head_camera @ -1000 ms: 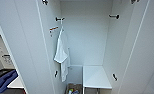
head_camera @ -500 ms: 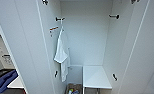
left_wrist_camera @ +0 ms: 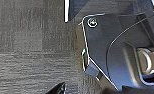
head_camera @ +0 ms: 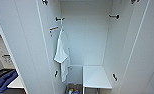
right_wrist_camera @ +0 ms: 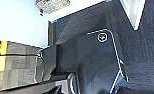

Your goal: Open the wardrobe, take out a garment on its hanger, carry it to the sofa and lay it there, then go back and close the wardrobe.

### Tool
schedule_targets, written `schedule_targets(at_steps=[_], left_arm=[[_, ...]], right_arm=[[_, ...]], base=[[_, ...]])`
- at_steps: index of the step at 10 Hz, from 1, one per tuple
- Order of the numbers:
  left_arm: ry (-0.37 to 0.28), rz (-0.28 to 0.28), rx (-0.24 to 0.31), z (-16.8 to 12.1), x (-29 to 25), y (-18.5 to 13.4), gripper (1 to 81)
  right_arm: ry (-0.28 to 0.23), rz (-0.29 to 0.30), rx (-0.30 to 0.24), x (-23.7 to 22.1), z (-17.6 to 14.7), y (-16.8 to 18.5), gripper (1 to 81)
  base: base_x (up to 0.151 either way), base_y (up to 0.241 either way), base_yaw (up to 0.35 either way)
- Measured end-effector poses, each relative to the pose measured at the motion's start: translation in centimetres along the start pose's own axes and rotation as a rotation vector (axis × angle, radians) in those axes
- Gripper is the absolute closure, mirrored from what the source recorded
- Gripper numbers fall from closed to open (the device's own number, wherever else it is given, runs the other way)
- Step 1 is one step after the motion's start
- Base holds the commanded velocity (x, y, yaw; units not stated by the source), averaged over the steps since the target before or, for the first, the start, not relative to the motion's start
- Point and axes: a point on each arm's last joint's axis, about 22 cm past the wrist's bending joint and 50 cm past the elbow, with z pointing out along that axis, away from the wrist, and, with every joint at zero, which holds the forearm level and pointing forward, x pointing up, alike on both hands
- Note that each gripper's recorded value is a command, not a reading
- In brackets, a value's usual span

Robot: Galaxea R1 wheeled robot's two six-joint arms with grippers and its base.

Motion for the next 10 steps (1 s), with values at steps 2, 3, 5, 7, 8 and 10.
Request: schedule_targets(at_steps=[2, 3, 5, 7, 8, 10], left_arm=[[0.035, -0.029, -0.053, -0.3, 1.7, 1.3, 1.0], [0.051, -0.056, -0.079, -1.1, 2.9, 1.3, 1.0], [0.103, -0.095, -0.152, -2.6, 5.6, 2.8, 1.0], [0.150, -0.133, -0.239, -3.3, 7.6, 6.5, 1.0], [0.199, -0.146, -0.256, -4.0, 9.5, 6.5, 1.0], [0.327, -0.163, -0.164, -7.6, 15.4, -1.9, 1.0]], right_arm=[[0.050, 0.010, -0.001, 3.8, -0.9, 0.7, 1.0], [0.080, 0.009, -0.018, 5.9, -2.3, 2.1, 1.0], [0.134, 0.026, -0.018, 8.1, -4.1, 3.1, 1.0], [0.187, 0.043, -0.014, 11.0, -5.9, 3.8, 1.0], [0.223, 0.048, -0.028, 12.9, -7.5, 5.1, 1.0], [0.278, 0.100, -0.046, 15.3, -9.9, 7.1, 1.0]], base=[[0.000, 0.000, 0.000], [0.000, 0.000, 0.000], [0.000, 0.000, 0.000], [0.000, 0.000, 0.000], [0.000, 0.000, 0.000], [0.000, 0.000, 0.000]])
